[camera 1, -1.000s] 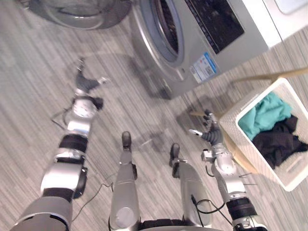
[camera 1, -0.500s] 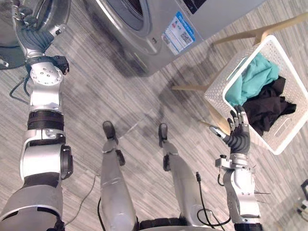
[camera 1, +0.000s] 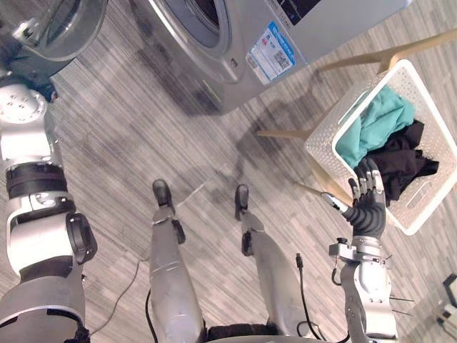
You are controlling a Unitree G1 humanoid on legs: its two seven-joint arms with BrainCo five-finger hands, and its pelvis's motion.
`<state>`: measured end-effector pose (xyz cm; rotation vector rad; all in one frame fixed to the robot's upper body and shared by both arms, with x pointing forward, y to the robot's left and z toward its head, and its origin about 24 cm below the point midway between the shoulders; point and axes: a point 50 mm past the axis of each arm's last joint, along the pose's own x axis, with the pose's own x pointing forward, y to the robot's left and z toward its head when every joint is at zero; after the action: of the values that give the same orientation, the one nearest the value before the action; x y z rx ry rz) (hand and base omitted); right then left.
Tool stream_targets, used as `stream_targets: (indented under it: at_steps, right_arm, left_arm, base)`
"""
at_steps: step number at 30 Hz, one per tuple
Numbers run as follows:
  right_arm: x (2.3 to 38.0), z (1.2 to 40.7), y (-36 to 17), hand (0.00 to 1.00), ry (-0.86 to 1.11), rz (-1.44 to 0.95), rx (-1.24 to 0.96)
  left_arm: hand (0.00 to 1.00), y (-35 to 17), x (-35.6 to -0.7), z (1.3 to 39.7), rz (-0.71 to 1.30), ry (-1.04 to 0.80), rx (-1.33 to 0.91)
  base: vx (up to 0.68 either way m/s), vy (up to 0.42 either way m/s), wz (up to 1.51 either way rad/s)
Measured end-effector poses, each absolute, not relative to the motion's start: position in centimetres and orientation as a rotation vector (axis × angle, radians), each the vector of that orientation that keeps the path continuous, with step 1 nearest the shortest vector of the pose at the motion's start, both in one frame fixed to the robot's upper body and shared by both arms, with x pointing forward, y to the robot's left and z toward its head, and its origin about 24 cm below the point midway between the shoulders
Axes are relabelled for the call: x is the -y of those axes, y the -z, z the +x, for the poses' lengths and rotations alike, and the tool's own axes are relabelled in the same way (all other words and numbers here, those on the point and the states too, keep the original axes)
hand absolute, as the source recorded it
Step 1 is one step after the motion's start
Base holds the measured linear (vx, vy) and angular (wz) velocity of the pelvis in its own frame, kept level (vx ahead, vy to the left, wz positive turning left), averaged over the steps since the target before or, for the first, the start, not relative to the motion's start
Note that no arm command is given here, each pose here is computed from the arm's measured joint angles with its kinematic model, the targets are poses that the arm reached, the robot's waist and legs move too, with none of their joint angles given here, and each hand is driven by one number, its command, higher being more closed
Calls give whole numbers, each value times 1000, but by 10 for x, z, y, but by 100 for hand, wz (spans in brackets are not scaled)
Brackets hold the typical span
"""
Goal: Pick up the laundry basket with both hands and put the clothes into the washing machine.
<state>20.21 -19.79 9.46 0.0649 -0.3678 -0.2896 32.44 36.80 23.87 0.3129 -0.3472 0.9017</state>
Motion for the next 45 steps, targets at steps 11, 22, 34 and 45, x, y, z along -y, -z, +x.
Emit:
stream_targets:
  at_steps: [11,22,34,45]
  right_arm:
    - [209,209,-80,0,344,-50,282]
    - [234,223,-28,0,342,-326,-11]
    - [243,230,-9,0,231,-655,-122]
    - [211,326,-75,0,4,-1033,134]
  left_arm:
    - [0,39,-228,237,185,-450,-352]
    - [0,128,-210,139,174,-335,-822]
    - [0,139,-211,120,218,-285,-890]
    - [0,129,-212,147,223,-275,-805]
  base:
    - [48,29,-40]
    - [174,-93,-77]
    - [153,158,-63]
    - [-27,74,-7]
